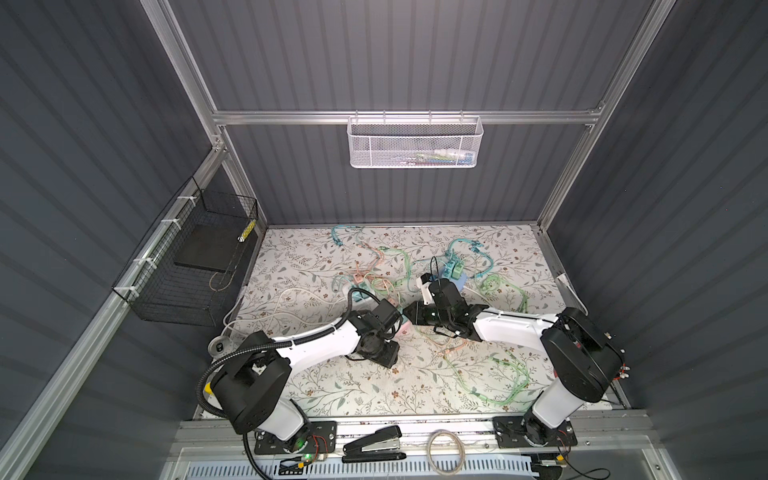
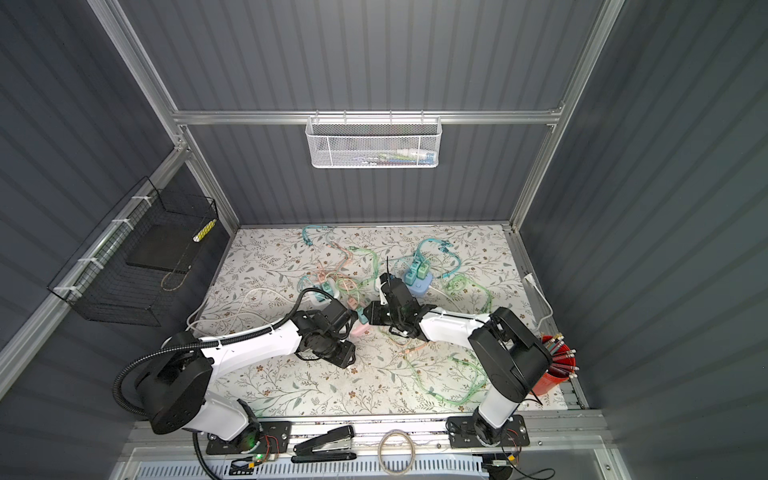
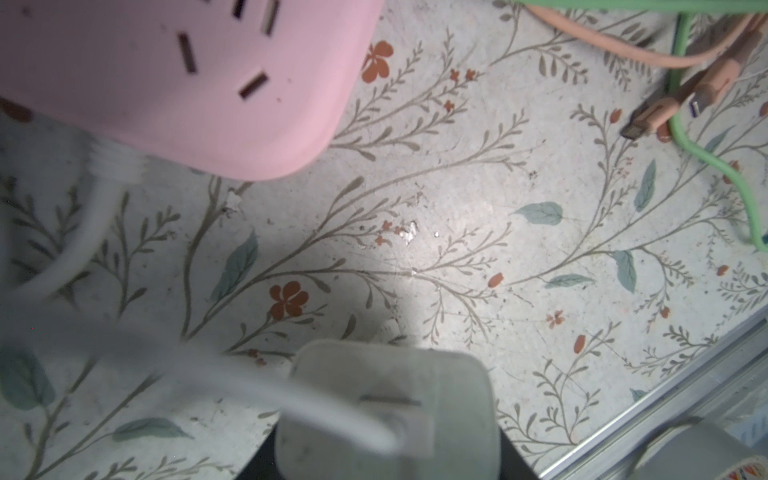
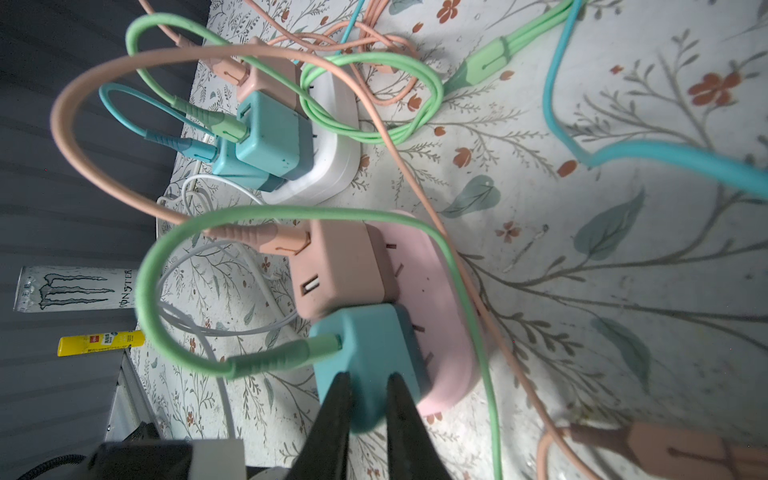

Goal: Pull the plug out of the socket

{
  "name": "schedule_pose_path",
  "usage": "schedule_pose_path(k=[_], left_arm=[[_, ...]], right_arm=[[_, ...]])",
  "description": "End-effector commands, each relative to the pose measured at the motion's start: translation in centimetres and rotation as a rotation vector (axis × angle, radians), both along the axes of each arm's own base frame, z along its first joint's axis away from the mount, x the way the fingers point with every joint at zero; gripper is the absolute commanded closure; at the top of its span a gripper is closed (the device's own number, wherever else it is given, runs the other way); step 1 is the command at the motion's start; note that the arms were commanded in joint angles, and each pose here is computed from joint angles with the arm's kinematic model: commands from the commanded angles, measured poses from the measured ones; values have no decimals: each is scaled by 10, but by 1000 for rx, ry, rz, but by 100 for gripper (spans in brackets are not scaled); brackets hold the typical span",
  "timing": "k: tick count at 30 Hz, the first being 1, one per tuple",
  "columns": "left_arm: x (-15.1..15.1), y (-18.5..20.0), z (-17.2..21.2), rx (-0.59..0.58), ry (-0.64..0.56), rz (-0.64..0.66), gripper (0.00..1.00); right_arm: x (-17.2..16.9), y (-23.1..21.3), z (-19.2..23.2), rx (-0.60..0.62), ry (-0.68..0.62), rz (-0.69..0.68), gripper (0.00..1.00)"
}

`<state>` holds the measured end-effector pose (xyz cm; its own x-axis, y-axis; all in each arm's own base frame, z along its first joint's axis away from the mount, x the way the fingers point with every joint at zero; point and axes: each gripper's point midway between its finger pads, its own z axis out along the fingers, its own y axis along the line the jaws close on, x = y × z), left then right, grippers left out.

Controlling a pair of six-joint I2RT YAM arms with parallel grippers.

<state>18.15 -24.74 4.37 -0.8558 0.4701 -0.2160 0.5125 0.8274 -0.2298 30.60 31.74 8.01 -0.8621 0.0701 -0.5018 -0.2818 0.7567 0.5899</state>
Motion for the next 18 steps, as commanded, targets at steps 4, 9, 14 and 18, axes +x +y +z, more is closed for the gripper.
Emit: schedule_pose_path(k=[4, 9, 14, 18], left_arm=[[-1, 4, 9, 11, -9, 27, 33], [0, 5, 14, -4, -25, 40, 32], [7, 3, 34, -48, -85, 57, 32], [17, 9, 51, -53, -161, 99, 29]], right_arm=[[-55, -56, -87, -294, 261, -16, 79], [-53, -55, -79, -289, 244, -16, 79], [-51, -54, -73, -283, 224, -9, 77], [-49, -52, -64, -277, 191, -3, 72]])
